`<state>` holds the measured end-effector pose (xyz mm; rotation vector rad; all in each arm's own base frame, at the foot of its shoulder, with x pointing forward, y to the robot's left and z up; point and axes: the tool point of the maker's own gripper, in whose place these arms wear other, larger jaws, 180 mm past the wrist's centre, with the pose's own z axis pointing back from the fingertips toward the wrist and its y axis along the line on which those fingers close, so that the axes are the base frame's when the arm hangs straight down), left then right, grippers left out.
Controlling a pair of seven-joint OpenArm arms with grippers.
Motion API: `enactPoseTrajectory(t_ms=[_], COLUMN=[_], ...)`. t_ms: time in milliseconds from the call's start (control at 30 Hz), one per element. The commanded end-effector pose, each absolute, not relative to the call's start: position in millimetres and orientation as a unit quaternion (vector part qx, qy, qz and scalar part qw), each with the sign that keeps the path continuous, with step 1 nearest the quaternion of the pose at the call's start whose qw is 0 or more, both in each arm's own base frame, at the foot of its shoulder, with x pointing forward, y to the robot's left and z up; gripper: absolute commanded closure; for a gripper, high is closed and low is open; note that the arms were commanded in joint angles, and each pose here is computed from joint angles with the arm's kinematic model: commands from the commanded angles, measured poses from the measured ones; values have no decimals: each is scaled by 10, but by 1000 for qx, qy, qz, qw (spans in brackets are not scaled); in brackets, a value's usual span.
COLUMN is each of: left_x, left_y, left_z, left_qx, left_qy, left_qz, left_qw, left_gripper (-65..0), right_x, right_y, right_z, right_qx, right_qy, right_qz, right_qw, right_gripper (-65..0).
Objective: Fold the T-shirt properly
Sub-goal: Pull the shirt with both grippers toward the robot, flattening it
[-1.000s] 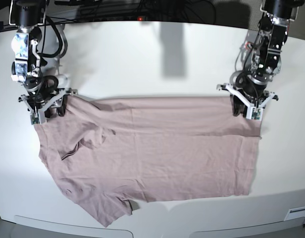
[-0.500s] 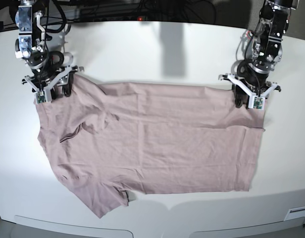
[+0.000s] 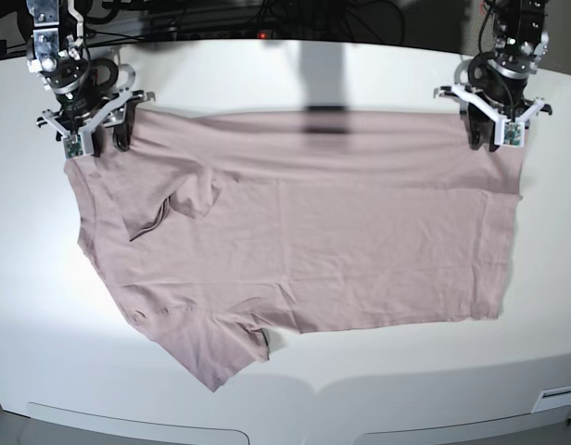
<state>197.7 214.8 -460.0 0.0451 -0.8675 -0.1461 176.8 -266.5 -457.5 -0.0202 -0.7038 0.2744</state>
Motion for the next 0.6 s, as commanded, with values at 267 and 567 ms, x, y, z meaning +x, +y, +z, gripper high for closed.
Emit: enactPoseTrajectory(t_ms=[267,567], left_x=[1337,966], left_y=[2230,2159], left_z=[-4967,-5068], left_qx=[36,33], left_qy=[-297,-264], left_qz=[-78,-78], left_qw=[951,961], left_gripper=[-174,-174], right_x=[866,659], right_y=[-2518,-2249], right_z=[-4839,-4771], right_qx=[-8,-5], right_qy=[-214,-207], right_qz=[157,167], right_qw=[964,964], right_gripper=[-297,-297])
